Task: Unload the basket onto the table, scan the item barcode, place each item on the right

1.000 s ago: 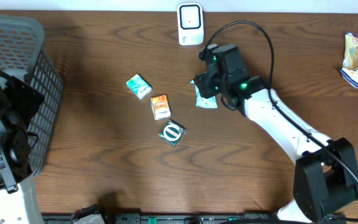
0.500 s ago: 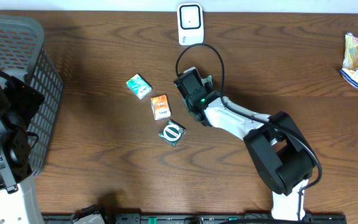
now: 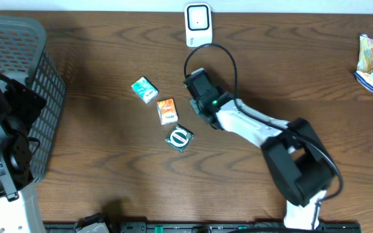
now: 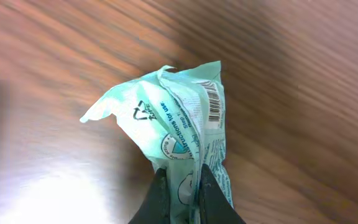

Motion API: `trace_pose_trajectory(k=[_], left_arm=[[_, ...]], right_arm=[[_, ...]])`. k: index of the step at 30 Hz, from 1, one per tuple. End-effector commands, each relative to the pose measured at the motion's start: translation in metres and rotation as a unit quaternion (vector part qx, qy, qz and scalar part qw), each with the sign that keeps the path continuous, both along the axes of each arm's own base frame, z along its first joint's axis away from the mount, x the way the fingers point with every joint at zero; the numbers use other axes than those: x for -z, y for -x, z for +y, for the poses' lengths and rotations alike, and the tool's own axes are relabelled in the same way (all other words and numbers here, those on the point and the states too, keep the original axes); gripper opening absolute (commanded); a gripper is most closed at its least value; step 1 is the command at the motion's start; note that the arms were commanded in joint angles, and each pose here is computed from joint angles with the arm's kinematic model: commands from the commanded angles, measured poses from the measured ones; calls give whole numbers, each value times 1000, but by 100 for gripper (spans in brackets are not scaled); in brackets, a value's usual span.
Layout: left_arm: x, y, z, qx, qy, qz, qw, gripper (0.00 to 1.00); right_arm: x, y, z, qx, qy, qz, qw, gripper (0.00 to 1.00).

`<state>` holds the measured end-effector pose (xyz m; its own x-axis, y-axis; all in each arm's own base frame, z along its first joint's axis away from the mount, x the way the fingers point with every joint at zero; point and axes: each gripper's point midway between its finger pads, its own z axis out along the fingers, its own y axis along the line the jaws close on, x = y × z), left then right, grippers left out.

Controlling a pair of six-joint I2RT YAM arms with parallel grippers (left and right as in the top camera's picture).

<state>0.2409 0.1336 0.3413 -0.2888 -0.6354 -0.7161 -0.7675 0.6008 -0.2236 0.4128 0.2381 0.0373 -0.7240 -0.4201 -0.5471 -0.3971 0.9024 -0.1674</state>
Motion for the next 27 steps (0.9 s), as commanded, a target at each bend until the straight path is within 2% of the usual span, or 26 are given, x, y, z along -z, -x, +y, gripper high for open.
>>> trace_pose_trajectory(k=[1, 3, 6, 10, 14, 16, 17, 19, 23, 27], left_arm=[[0, 1, 1, -7, 1, 0, 1000, 95], [0, 1, 2, -7, 1, 0, 1000, 95], [0, 1, 1, -7, 1, 0, 1000, 95], [0, 1, 1, -7, 1, 0, 1000, 95], [0, 1, 1, -7, 1, 0, 1000, 95], [0, 1, 1, -7, 1, 0, 1000, 95], [0, 1, 1, -7, 1, 0, 1000, 95], [0, 1, 1, -7, 1, 0, 1000, 95], [0, 1, 1, -7, 1, 0, 1000, 95], [0, 1, 1, -7, 1, 0, 1000, 95]], right_arm=[[-73, -2, 34, -58, -198, 22, 978, 1], [-89, 10, 39, -99, -314, 92, 940, 1], [-82, 26, 32, -111, -408, 184, 887, 1], [-45, 40, 19, -67, -471, 292, 830, 1], [-7, 37, 1, 2, -494, 353, 794, 1], [8, 28, -16, 33, -488, 350, 799, 6], [19, 22, -29, 62, -471, 341, 811, 10], [30, 5, -59, 111, -440, 307, 837, 25], [3, -16, -84, 122, -450, 258, 846, 49], [-25, -21, -84, 88, -447, 219, 863, 55]])
